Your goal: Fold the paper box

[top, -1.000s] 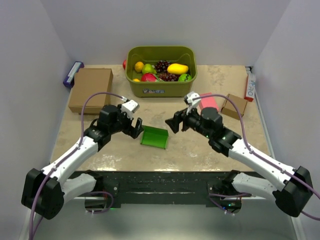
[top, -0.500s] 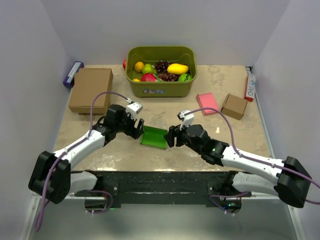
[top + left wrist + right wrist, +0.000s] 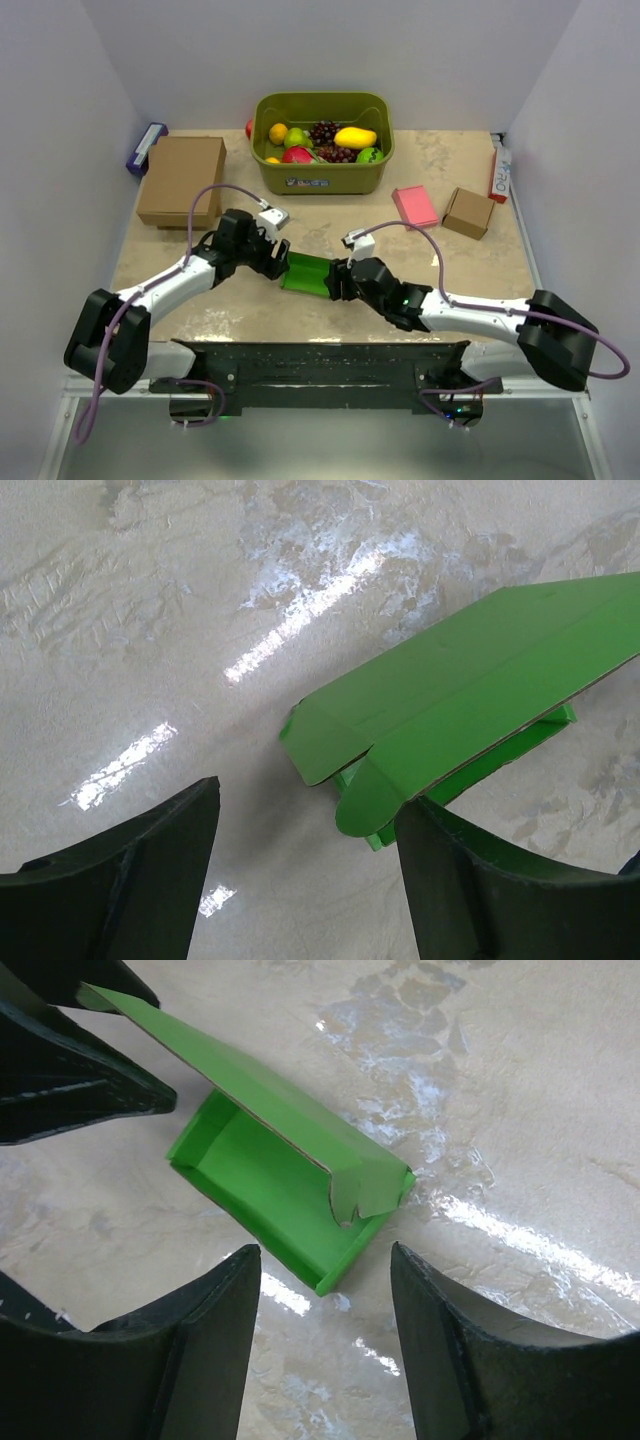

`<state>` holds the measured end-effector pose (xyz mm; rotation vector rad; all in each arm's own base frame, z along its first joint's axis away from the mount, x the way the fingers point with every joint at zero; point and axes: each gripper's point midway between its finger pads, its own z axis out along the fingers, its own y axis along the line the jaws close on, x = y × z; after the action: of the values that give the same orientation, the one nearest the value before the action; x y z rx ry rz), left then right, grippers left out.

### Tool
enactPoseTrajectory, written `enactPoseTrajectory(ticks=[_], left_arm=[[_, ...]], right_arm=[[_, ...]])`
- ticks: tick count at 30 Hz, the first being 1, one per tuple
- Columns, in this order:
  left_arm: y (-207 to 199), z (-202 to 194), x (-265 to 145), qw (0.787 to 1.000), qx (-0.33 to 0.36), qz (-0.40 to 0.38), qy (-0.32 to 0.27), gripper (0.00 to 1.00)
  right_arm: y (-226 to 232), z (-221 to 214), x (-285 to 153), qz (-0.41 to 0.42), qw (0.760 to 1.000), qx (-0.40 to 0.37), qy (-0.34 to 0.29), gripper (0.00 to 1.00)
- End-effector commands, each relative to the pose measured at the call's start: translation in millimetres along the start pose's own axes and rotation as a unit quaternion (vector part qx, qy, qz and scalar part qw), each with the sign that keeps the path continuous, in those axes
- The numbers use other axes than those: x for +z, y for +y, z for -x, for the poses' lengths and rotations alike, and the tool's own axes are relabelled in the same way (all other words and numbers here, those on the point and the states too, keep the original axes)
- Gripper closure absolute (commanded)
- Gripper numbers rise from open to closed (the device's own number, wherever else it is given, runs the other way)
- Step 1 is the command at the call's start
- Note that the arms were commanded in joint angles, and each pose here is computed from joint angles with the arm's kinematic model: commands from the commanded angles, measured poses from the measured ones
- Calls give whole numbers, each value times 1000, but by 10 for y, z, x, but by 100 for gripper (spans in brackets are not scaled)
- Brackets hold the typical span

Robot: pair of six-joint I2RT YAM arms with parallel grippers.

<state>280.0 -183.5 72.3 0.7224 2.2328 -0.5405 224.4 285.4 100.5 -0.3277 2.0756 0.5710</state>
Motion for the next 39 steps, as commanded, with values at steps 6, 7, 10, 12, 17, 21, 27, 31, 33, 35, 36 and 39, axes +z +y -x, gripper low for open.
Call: enactPoseTrajectory(ticks=[6, 7, 10, 12, 17, 21, 27, 31, 33, 35, 36, 39], left_arm=[[-37, 344, -44, 999, 16, -6, -49, 27], [-31, 352, -51, 999, 16, -5, -51, 27], [-24, 393, -113, 998, 14, 4, -58, 27], [22, 405, -163, 998, -17, 27, -61, 25], [98, 499, -362, 985, -110, 77, -110, 19], [88, 599, -479, 968, -154, 82, -181, 18], [142, 518, -559, 960, -128, 97, -231, 17], [94, 461, -517, 959, -101, 80, -252, 18], [41, 464, -507, 958, -76, 62, -271, 18], [13, 437, -485, 958, -61, 53, -276, 18], [-3, 501, -503, 955, -43, 50, -291, 18], [-38, 545, -474, 953, -14, 38, -300, 23]], right_arm=[[-54, 249, 154, -47, 997, 19, -61, 51], [-48, 269, 170, -46, 997, 16, -67, 53], [-42, 286, 224, -46, 996, 2, -75, 56], [-41, 274, 263, -46, 996, -6, -77, 57], [-57, 252, 352, -56, 995, -22, -76, 60], [-101, 218, 388, -66, 994, -32, -76, 61], [-120, 251, 424, -69, 993, -52, -85, 64], [-119, 312, 433, -68, 991, -64, -94, 66], [-125, 335, 426, -65, 990, -70, -100, 68], [-133, 349, 417, -66, 990, -75, -102, 72], [-155, 342, 417, -66, 989, -79, -101, 73], [-169, 341, 410, -60, 989, -85, -101, 79]])
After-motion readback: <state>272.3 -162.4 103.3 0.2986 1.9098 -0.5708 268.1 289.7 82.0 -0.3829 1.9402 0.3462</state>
